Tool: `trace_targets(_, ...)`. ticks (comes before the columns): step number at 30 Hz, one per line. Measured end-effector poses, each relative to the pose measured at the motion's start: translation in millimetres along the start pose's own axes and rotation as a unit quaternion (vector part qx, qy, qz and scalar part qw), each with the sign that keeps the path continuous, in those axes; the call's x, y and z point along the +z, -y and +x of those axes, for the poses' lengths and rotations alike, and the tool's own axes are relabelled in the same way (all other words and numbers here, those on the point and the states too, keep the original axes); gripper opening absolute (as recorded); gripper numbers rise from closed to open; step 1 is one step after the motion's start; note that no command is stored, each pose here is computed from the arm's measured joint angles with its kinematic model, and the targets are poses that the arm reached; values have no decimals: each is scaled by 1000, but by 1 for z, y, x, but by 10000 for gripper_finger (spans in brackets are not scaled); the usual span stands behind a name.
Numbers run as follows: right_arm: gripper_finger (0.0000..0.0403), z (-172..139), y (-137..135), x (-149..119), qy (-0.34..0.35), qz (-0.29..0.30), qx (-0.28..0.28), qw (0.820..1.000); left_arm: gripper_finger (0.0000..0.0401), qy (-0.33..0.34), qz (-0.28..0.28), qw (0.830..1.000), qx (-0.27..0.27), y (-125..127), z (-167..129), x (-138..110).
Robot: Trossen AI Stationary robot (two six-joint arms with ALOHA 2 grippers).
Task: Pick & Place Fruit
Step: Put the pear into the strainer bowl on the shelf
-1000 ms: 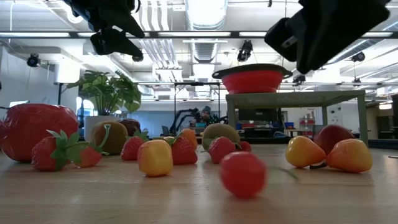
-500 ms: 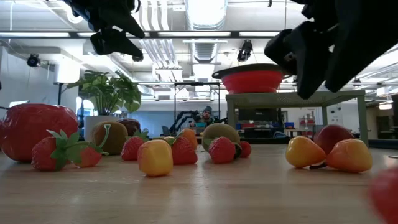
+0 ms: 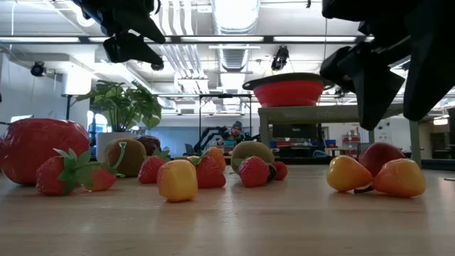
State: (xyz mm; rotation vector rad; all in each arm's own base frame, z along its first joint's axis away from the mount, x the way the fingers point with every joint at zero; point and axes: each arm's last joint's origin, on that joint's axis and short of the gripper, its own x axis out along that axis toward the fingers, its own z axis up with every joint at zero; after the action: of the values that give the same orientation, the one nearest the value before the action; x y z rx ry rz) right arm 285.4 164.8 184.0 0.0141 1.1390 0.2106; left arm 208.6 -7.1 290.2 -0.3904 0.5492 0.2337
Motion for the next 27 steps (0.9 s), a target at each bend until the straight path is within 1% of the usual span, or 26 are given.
trace_targets(13, 189, 1, -5, -1, 1, 0, 4, 1000, 273, 0, 0, 1000, 0, 0, 0, 0)
trace_targets(20, 204, 2, -5, -2, 2, 0, 3, 1000, 273, 0, 0, 1000, 0, 0, 0, 0)
trace_targets(27, 216, 11, 0, -12, 8, 24, -8, 1000, 273, 0, 0, 1000, 0, 0, 0, 0)
